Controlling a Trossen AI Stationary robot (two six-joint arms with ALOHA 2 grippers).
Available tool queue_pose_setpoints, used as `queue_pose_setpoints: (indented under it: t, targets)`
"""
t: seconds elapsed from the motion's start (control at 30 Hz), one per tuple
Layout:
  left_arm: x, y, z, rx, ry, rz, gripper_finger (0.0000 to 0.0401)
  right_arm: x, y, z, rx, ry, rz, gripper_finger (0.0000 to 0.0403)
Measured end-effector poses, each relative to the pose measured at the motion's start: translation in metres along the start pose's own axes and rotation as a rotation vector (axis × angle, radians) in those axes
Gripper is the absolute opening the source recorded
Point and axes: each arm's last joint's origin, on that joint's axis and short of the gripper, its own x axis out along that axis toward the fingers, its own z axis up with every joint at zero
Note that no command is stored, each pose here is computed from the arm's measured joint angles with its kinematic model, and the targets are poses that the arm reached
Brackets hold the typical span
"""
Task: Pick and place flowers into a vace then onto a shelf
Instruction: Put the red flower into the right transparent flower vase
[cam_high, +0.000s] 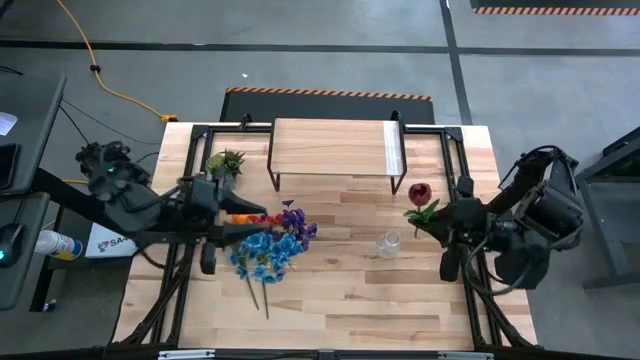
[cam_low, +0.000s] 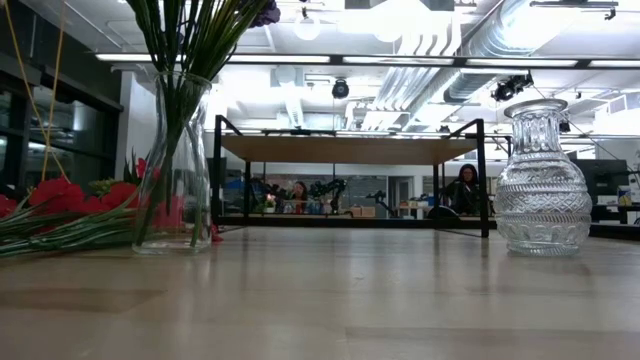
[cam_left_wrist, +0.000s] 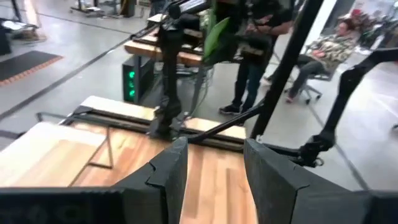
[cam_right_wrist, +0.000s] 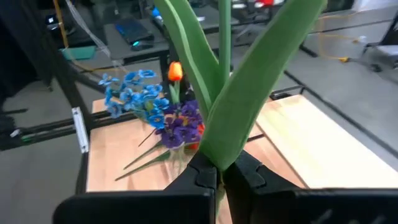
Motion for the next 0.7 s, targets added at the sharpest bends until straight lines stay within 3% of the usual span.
queue_pose_setpoints:
  t: [0.43,0.7]
  targets:
    - [-0.01,0.016,-0.012,-0.002,0.111,0.1,0.0191,0.014,0.02,-0.014,-0.028,-0.019,-0.087,0.0006]
    - [-0.011,0.018,-0.015,0.021,0.131,0.118,0.0191,0.031,0.016,-0.012,-0.043,-0.033,-0.18,0.0007]
